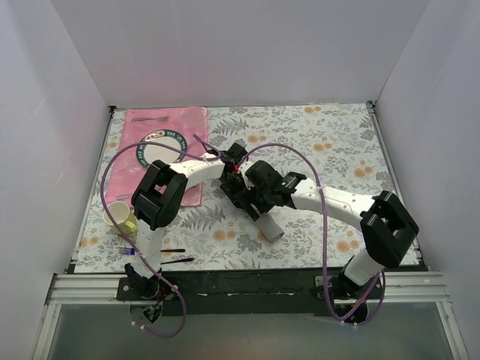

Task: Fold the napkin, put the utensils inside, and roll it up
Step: Roll the napkin with the utensil

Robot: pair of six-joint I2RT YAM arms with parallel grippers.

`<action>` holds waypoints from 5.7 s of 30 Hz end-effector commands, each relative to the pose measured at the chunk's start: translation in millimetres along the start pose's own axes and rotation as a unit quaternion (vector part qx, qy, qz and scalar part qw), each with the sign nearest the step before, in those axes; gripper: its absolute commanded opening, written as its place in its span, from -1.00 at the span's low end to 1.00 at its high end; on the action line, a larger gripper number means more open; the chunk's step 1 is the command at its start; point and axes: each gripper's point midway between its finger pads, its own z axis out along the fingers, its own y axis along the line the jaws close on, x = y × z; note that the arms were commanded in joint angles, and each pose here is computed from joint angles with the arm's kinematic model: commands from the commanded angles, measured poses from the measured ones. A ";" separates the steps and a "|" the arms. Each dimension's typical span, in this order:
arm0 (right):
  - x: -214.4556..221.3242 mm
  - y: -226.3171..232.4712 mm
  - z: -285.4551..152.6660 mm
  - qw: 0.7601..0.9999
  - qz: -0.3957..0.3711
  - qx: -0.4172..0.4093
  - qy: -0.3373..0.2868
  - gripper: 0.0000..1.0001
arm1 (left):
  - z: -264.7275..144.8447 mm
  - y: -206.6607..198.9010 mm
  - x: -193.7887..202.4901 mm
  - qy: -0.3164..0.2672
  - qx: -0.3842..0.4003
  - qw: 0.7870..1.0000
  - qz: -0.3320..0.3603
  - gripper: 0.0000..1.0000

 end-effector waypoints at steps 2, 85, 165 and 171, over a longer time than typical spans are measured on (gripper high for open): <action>-2.8 -23.2 15.5 0.992 -0.039 0.119 0.013 0.70 | -4.3 -3.9 -1.6 -0.010 0.006 1.000 0.001 -0.34; 30.4 -67.6 -1.2 0.986 0.147 -0.082 -0.003 0.41 | -9.9 -11.5 -14.1 -0.059 0.005 0.998 0.031 -0.31; 46.7 -34.2 31.5 0.939 0.214 -0.268 -0.006 0.02 | 6.0 -18.4 -10.8 -0.036 0.008 0.999 0.024 -0.27; 26.5 -57.9 5.3 0.984 0.129 -0.117 -0.021 0.35 | 0.5 -21.0 -5.3 -0.024 0.020 0.999 0.028 -0.38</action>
